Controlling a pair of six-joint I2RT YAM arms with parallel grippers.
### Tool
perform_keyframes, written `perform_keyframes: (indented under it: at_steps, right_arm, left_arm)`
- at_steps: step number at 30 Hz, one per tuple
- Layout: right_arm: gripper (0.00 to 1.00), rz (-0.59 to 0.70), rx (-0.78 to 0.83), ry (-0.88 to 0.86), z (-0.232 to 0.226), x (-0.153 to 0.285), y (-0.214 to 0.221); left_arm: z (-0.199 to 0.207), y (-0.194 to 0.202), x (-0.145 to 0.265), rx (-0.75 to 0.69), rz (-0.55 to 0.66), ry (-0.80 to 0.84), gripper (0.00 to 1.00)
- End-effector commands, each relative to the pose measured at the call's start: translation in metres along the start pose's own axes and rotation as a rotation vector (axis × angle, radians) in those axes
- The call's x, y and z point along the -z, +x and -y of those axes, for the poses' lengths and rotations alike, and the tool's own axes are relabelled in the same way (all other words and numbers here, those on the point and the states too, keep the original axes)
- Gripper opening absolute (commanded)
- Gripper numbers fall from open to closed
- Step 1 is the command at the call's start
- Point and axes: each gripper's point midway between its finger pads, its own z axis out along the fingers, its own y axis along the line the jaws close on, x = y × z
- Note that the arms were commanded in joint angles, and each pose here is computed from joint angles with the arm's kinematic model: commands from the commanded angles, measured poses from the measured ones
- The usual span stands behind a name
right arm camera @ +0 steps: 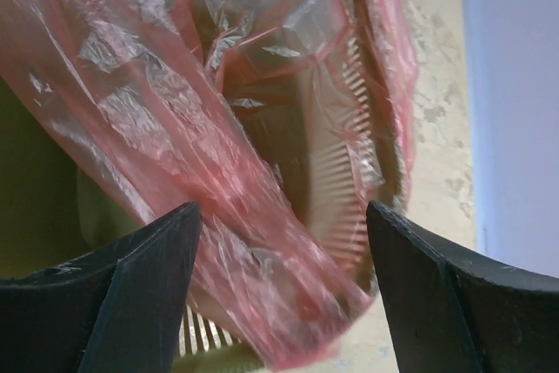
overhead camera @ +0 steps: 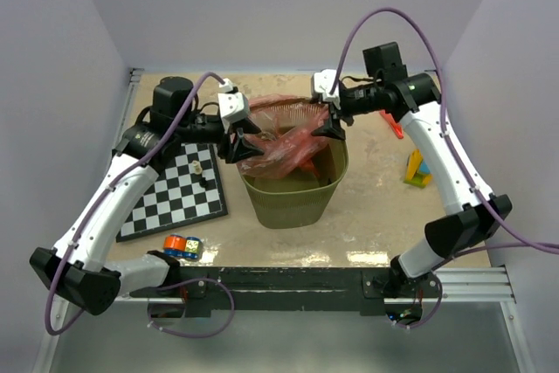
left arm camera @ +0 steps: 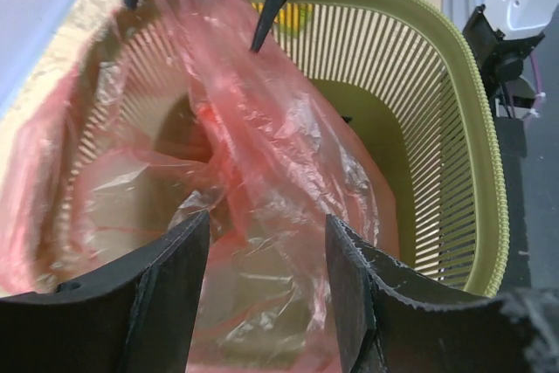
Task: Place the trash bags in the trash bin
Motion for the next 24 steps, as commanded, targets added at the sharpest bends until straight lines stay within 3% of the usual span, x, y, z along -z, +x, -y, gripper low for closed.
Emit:
perform_keyframes:
  at_steps: [1, 4, 9, 15, 24]
  right_arm:
    - [0.78, -0.019, 0.008, -0.068, -0.011, -0.016, 0.004]
    - [0.72, -0.039, -0.022, -0.096, -0.014, -0.023, 0.009]
    - [0.47, -0.037, -0.017, -0.082, -0.015, -0.018, 0.002]
    - [0.00, -0.011, -0.022, -0.075, -0.018, -0.012, -0.011]
    - [0.00, 0.134, 0.149, 0.141, -0.029, 0.054, -0.088]
  left_arm:
    - [0.012, 0.003, -0.009, -0.037, -0.033, 0.071, 0.59]
    - [0.019, 0.016, -0.015, -0.045, -0.102, 0.130, 0.56]
    - [0.021, 0.020, -0.014, -0.051, -0.142, 0.150, 0.55]
    - [0.012, 0.018, -0.015, -0.093, -0.155, 0.125, 0.53]
    - [0.022, 0.008, -0.005, -0.139, -0.156, 0.157, 0.57]
